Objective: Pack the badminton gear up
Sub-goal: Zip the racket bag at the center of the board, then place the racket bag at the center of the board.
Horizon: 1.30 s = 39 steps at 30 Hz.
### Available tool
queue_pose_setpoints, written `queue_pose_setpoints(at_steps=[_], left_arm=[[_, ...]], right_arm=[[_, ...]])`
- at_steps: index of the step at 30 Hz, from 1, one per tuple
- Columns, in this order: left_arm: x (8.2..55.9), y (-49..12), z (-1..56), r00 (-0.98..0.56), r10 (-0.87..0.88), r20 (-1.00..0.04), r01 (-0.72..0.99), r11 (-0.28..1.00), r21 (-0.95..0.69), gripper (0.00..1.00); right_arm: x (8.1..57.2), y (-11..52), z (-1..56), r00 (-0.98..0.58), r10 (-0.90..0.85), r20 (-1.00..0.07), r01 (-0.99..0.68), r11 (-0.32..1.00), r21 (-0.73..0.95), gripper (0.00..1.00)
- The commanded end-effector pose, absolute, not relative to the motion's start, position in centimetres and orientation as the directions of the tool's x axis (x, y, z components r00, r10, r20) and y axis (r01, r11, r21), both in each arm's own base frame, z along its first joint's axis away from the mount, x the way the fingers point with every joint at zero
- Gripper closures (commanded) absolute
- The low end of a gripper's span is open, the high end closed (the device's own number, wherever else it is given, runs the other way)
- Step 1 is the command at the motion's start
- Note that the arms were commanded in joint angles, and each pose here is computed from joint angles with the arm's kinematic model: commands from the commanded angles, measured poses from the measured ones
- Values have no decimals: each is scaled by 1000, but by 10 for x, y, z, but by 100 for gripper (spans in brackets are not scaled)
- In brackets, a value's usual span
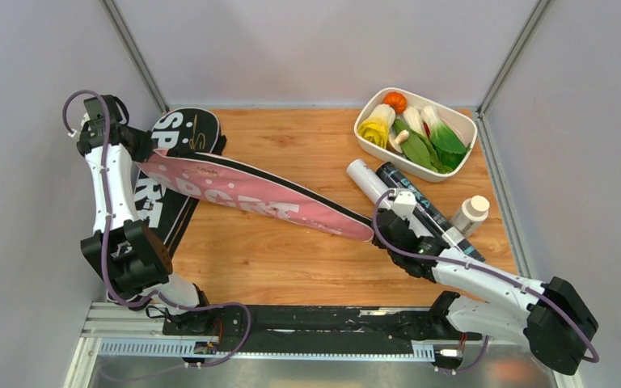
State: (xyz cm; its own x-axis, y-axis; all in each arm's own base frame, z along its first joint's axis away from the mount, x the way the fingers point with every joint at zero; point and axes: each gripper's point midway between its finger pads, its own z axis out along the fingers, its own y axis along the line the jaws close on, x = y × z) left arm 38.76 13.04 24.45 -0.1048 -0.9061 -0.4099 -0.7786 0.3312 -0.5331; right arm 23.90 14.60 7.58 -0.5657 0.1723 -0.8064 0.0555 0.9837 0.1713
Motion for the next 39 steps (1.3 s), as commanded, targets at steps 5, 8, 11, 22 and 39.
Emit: queue_pose_setpoints(at_steps=[5, 8, 11, 22, 39], left_arm=[[398, 132, 274, -127, -855, -503, -664, 450, -597, 100], [396, 128, 275, -167, -846, -507, -655, 479, -584, 100], [392, 123, 281, -202, -828, -523, -633, 518, -576, 100], [400, 105, 306, -303, -743, -596, -474, 660, -583, 99], [448, 8, 356, -491, -549, -676, -72, 800, -596, 10]], right_arm=[[249, 216, 204, -468, 51, -882, -352, 905, 239, 32], [255, 255, 234, -367, -11, -930, -549, 810, 207, 13], [260, 298, 244, -290, -109, -951, -708, 693, 136, 2], [303, 404, 190, -199, -370, -907, -876, 482, -5, 9], [333, 431, 229, -606, 84, -791, -634, 549, 544, 100]])
